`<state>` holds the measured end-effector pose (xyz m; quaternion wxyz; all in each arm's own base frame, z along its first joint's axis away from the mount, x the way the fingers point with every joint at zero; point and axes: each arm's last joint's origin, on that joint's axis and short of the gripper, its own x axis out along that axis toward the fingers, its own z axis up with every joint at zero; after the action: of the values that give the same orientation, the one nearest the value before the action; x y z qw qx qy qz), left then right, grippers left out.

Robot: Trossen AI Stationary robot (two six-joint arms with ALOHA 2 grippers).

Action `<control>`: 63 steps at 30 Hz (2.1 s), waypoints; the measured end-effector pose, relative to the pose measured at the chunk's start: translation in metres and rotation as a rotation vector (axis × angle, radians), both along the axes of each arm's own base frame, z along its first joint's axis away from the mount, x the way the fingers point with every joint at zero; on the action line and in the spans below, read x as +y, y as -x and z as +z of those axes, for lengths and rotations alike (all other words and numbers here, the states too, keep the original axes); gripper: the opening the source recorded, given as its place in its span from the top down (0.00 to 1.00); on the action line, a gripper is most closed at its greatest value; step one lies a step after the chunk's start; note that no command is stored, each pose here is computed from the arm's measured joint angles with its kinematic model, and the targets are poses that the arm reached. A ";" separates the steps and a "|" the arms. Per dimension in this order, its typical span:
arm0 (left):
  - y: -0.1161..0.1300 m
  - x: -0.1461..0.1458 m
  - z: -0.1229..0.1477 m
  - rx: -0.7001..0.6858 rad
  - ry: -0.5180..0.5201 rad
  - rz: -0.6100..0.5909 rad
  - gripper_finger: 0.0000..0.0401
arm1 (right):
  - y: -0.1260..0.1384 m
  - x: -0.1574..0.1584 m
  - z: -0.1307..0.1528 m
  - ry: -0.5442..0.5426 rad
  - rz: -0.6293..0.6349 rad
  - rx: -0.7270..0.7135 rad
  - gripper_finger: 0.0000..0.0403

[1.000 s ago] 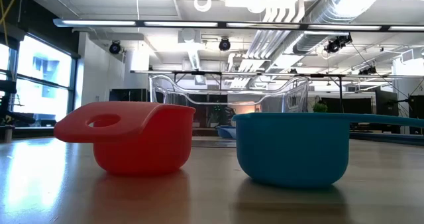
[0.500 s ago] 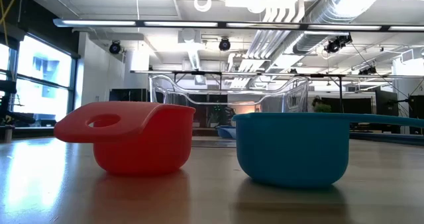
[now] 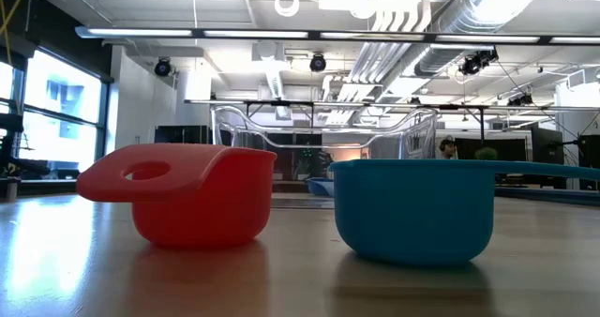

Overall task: Nest measuring cups in basket
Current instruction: Adjust the stacked measuring cups

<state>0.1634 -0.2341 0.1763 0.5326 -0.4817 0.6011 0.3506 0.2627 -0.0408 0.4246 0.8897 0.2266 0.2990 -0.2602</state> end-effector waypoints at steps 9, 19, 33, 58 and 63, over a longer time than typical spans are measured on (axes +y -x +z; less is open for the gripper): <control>-0.012 -0.001 0.002 -0.105 0.018 0.055 0.82 | 0.000 0.000 0.000 -0.026 -0.006 -0.010 0.72; -0.015 -0.002 0.003 -0.127 0.045 0.063 0.82 | -0.005 0.036 -0.001 -0.172 0.117 -0.035 0.72; -0.017 -0.004 0.003 -0.152 0.064 0.064 0.82 | -0.062 0.152 -0.025 -0.179 0.409 -0.192 0.72; -0.040 0.013 0.004 -0.220 0.024 0.066 0.82 | -0.177 0.222 -0.182 -0.103 0.516 -0.142 0.72; -0.043 0.017 0.004 -0.226 0.017 0.056 0.82 | -0.192 0.206 -0.209 -0.128 0.506 -0.082 0.72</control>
<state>0.2066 -0.2174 0.1800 0.5831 -0.5392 0.5264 0.3035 0.4545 0.1654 0.2155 0.9217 0.2110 0.3256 -0.0005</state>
